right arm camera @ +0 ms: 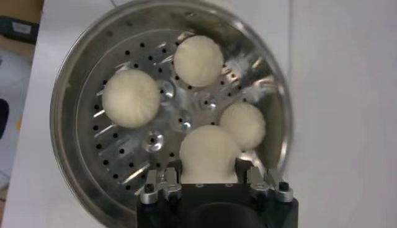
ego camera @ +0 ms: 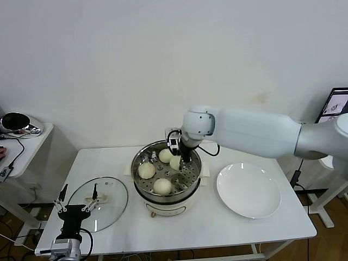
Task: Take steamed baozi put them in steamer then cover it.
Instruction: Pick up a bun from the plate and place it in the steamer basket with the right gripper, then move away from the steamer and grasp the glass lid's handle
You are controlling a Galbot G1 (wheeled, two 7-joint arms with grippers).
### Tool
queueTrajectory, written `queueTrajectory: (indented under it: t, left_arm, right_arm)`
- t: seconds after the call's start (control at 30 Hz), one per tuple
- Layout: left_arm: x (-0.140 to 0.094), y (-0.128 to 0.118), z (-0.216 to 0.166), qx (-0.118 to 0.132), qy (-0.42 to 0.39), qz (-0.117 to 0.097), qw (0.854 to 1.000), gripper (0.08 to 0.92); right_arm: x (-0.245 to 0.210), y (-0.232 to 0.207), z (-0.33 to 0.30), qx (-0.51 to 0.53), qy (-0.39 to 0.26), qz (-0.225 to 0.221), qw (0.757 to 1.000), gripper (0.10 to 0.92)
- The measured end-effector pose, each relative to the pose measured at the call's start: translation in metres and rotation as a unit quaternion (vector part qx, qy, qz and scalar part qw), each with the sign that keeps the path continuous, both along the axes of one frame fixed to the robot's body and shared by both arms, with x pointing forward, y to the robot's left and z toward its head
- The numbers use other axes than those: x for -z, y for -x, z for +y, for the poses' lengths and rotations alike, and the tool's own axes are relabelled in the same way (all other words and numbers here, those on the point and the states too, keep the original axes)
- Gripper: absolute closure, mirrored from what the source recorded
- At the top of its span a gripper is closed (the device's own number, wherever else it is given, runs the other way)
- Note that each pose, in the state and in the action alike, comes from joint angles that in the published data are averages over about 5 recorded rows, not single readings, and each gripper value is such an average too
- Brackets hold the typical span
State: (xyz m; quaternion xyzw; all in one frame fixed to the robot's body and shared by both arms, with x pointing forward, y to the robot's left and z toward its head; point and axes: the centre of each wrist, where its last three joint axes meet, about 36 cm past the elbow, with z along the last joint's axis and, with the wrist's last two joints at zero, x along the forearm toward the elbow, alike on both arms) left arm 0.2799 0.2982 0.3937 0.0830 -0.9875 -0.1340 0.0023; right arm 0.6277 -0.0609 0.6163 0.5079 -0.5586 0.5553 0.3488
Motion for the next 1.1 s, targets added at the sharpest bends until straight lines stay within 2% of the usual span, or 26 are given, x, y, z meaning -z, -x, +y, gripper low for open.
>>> queueTrajectory:
  t: [0.47, 0.57, 0.83, 1.1]
  left_arm:
    - [0.006, -0.004, -0.001, 0.000, 0.004, 0.003, 1.000, 0.177]
    - [0.006, -0.004, -0.001, 0.000, 0.003, 0.002, 1.000, 0.177]
    - [0.006, -0.005, 0.000, 0.002, -0.001, 0.004, 1.000, 0.177]
    - [0.005, -0.003, 0.004, 0.003, -0.002, 0.008, 1.000, 0.177]
  right_arm:
    - [0.036, -0.004, 0.001, 0.009, 0.021, -0.006, 1.000, 0.478]
    - [0.037, -0.004, 0.000, 0.010, 0.020, -0.008, 1.000, 0.441]
    - [0.017, -0.002, -0.009, 0.016, -0.002, -0.018, 1.000, 0.231]
    - [-0.012, 0.013, -0.039, 0.020, -0.073, -0.051, 0.996, 0.200]
